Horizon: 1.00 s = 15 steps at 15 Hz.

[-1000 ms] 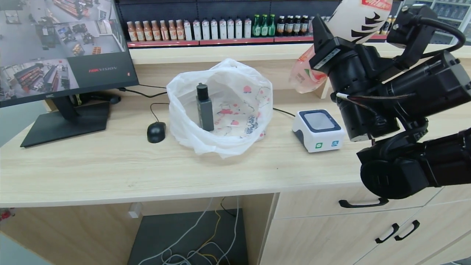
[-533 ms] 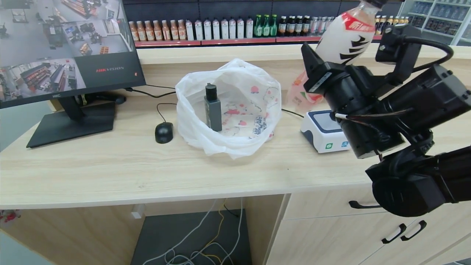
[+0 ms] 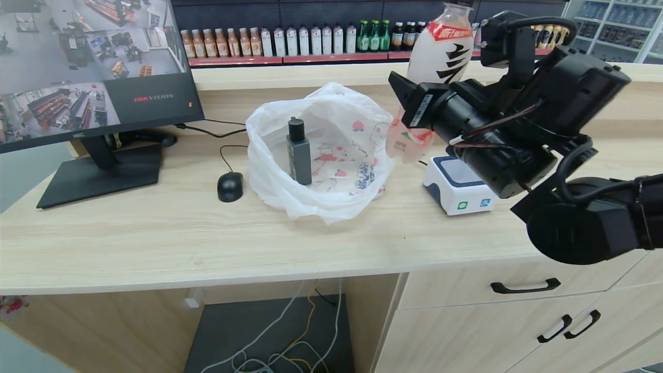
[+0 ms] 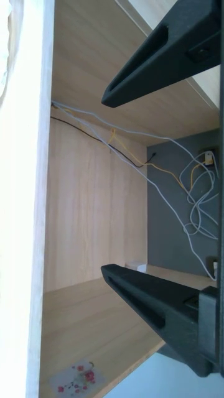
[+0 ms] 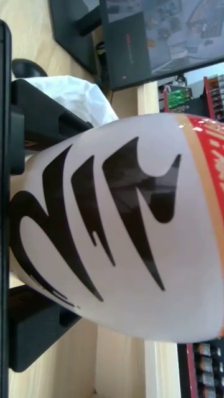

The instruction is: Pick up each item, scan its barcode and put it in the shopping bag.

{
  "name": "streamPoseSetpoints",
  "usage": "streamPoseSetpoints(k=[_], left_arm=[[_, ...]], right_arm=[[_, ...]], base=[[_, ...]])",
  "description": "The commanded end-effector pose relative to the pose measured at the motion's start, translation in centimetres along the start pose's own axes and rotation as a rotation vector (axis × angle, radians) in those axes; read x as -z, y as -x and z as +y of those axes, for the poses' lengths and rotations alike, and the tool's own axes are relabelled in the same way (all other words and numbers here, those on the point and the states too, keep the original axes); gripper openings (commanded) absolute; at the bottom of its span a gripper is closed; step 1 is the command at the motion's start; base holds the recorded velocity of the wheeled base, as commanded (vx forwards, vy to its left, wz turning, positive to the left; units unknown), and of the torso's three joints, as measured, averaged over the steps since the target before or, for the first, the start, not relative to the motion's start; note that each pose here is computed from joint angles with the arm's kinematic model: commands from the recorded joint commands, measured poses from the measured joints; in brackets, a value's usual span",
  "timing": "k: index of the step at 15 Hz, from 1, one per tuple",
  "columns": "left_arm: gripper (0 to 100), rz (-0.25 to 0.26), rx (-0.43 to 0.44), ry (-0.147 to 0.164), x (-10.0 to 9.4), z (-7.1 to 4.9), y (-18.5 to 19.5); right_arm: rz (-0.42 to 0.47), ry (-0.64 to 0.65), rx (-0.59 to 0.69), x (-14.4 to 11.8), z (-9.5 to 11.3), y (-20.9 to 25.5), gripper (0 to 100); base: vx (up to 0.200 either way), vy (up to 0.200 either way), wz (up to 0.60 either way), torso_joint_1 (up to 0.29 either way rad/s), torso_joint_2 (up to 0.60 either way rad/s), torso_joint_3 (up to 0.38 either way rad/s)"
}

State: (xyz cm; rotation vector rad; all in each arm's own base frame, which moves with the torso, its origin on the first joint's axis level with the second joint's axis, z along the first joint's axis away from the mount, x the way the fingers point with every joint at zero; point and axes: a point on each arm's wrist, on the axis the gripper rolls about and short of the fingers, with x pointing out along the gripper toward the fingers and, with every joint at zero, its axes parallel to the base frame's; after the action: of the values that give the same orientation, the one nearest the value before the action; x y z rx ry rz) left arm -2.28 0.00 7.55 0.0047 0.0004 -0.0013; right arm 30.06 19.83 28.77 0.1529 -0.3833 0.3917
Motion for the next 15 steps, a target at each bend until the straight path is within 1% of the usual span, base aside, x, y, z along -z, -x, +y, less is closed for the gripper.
streamPoseSetpoints(k=[1, 2, 4, 6, 7, 8, 9, 10, 12, 13, 15], left_arm=[[100, 0.000, 0.000, 0.000, 0.0, 0.0, 0.0], [100, 0.000, 0.000, 0.000, 0.0, 0.0, 0.0], [100, 0.000, 0.000, 0.000, 0.0, 0.0, 0.0], [100, 0.000, 0.000, 0.000, 0.0, 0.0, 0.0], [100, 0.000, 0.000, 0.000, 0.0, 0.0, 0.0], [100, 0.000, 0.000, 0.000, 0.0, 0.0, 0.0], [100, 0.000, -0.001, 0.000, 0.0, 0.0, 0.0], [100, 0.000, 0.000, 0.000, 0.0, 0.0, 0.0], [100, 0.000, 0.000, 0.000, 0.0, 0.0, 0.0], [100, 0.000, 0.000, 0.000, 0.0, 0.0, 0.0], [100, 0.000, 0.000, 0.000, 0.0, 0.0, 0.0]], right_arm=[[0.029, 0.008, -0.012, 1.5, 0.4, -0.9, 0], [0.034, 0.004, -0.027, 1.8, 0.8, -0.9, 0], [0.055, 0.007, -0.036, 2.8, 1.0, -1.1, 0], [0.065, 0.010, -0.087, 3.9, 1.1, -1.7, 0], [0.056, 0.010, -0.090, 4.0, 1.1, -2.1, 0], [0.014, 0.007, -0.097, 3.9, 1.0, -3.7, 0], [-0.007, 0.004, -0.109, 4.0, 1.3, -4.7, 0], [-0.007, 0.002, -0.115, 4.2, 1.4, -5.1, 0], [0.034, 0.006, -0.126, 5.1, 1.6, -6.6, 0], [0.041, 0.016, -0.108, 5.6, 0.8, -7.3, 0], [0.017, 0.022, -0.094, 6.4, 0.0, -8.7, 0]], base=[[0.000, 0.000, 0.00, 0.000, 0.00, 0.000], [0.000, 0.000, 0.00, 0.000, 0.00, 0.000], [0.000, 0.000, 0.00, 0.000, 0.00, 0.000], [0.000, 0.000, 0.00, 0.000, 0.00, 0.000], [0.000, 0.000, 0.00, 0.000, 0.00, 0.000], [0.000, 0.000, 0.00, 0.000, 0.00, 0.000], [0.000, 0.000, 0.00, 0.000, 0.00, 0.000], [0.000, 0.000, 0.00, 0.000, 0.00, 0.000], [0.000, 0.000, 0.00, 0.000, 0.00, 0.000], [0.000, 0.000, 0.00, 0.000, 0.00, 0.000], [0.000, 0.000, 0.00, 0.000, 0.00, 0.000]])
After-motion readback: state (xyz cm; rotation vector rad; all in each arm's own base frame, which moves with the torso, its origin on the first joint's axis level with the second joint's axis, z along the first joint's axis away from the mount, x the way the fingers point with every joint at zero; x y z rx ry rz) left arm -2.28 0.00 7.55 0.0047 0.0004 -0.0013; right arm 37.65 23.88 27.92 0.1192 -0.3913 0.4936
